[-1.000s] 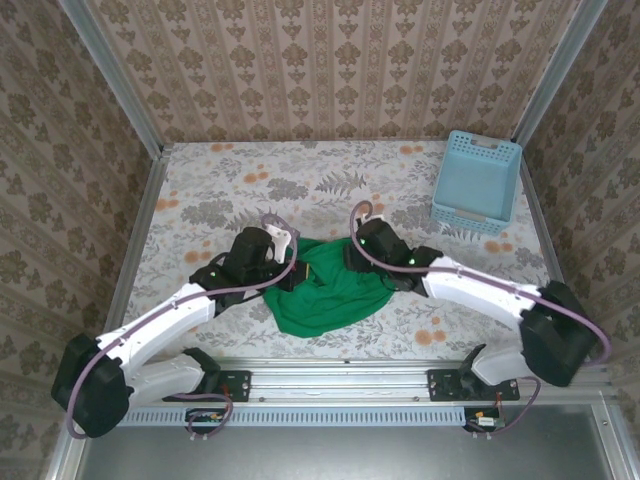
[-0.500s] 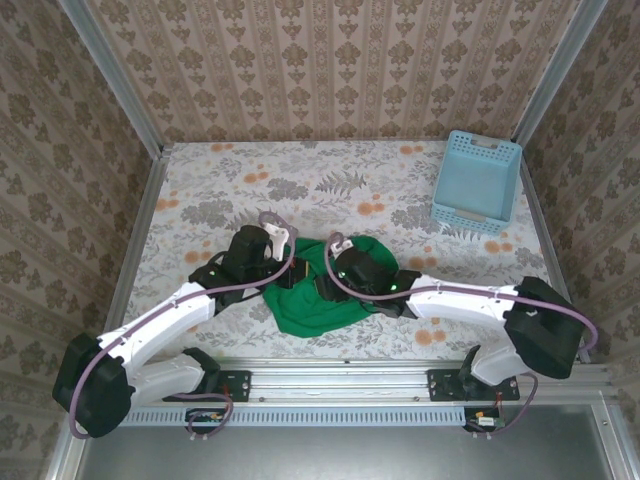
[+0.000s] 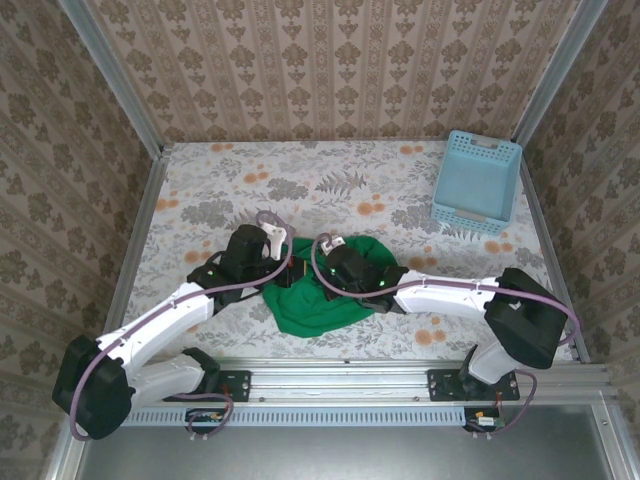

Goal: Fold the inside-out t-shirt

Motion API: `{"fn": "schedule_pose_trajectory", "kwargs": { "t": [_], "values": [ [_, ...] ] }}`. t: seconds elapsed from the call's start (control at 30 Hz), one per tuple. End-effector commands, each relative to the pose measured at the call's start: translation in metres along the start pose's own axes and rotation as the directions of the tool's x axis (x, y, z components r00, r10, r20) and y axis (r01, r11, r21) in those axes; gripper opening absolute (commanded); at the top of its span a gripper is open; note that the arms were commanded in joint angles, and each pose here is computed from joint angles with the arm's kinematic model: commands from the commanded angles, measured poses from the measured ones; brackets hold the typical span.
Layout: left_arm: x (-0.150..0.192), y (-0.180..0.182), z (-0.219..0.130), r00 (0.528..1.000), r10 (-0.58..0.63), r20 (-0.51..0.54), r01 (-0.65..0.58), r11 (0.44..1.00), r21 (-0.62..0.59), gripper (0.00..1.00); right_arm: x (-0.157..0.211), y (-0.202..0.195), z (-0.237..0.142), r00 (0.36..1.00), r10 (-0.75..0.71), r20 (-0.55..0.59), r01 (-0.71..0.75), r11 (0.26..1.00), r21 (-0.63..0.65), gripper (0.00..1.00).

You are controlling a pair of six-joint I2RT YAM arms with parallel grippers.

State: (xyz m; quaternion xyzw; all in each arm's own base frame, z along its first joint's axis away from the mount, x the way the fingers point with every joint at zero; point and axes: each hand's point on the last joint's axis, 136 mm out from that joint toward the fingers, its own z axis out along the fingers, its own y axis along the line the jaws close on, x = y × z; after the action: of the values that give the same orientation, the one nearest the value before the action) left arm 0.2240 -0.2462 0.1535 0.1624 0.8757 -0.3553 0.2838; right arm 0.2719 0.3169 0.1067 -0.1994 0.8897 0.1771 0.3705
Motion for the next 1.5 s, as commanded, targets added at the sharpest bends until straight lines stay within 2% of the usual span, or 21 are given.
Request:
{"fn": "schedule_pose_trajectory", "kwargs": {
  "t": [0.0,0.23,0.4,0.53,0.67,0.77,0.97,1.17,1.27,1.4,1.47],
  "values": [
    [-0.005,0.011,-0.003,1.0,0.005,-0.002,-0.005,0.998,-0.067,0.0,-0.014,0.01,-0.022,0.999,0.014,0.04,-0.012,0.999,-0.051,0.0],
    [-0.01,0.031,0.003,0.997,0.038,-0.06,-0.048,0.981,-0.186,0.01,-0.019,0.035,-0.07,0.995,0.082,0.05,-0.066,0.96,-0.271,0.0],
    [-0.007,0.033,0.0,0.995,0.067,-0.08,-0.083,0.972,-0.219,0.23,-0.024,0.029,-0.088,0.981,0.179,0.074,-0.144,0.928,-0.345,0.0],
    [0.0,0.015,-0.013,0.987,0.147,-0.06,-0.156,0.963,-0.221,0.42,-0.03,0.023,-0.091,0.963,0.254,0.086,-0.2,0.894,-0.402,0.0],
    [0.013,-0.006,-0.022,0.983,0.179,-0.029,-0.181,0.968,-0.173,0.45,-0.035,0.03,-0.095,0.96,0.261,0.1,-0.191,0.876,-0.443,0.0],
    [0.024,-0.016,-0.017,0.981,0.184,-0.054,-0.19,0.971,-0.146,0.45,-0.037,0.034,-0.099,0.96,0.259,0.109,-0.181,0.866,-0.466,0.0],
    [0.033,-0.011,0.004,0.984,0.128,-0.125,-0.151,0.968,-0.2,0.45,-0.04,0.046,-0.107,0.962,0.241,0.128,-0.144,0.848,-0.51,0.0],
    [0.025,0.002,0.012,0.995,0.052,-0.088,-0.074,0.958,-0.275,0.46,-0.034,0.057,-0.109,0.971,0.202,0.129,-0.104,0.84,-0.532,0.0],
    [0.023,0.004,0.013,0.996,0.049,-0.077,-0.069,0.959,-0.277,0.35,-0.031,0.052,-0.107,0.971,0.2,0.129,-0.108,0.855,-0.508,0.0],
    [0.027,0.006,0.011,0.994,0.07,-0.083,-0.089,0.959,-0.269,0.14,-0.031,0.034,-0.107,0.961,0.227,0.157,-0.137,0.887,-0.442,0.0],
    [0.028,0.004,0.008,0.993,0.087,-0.074,-0.103,0.962,-0.253,0.07,-0.031,0.021,-0.106,0.951,0.263,0.162,-0.177,0.895,-0.41,0.0]
  ]
}}
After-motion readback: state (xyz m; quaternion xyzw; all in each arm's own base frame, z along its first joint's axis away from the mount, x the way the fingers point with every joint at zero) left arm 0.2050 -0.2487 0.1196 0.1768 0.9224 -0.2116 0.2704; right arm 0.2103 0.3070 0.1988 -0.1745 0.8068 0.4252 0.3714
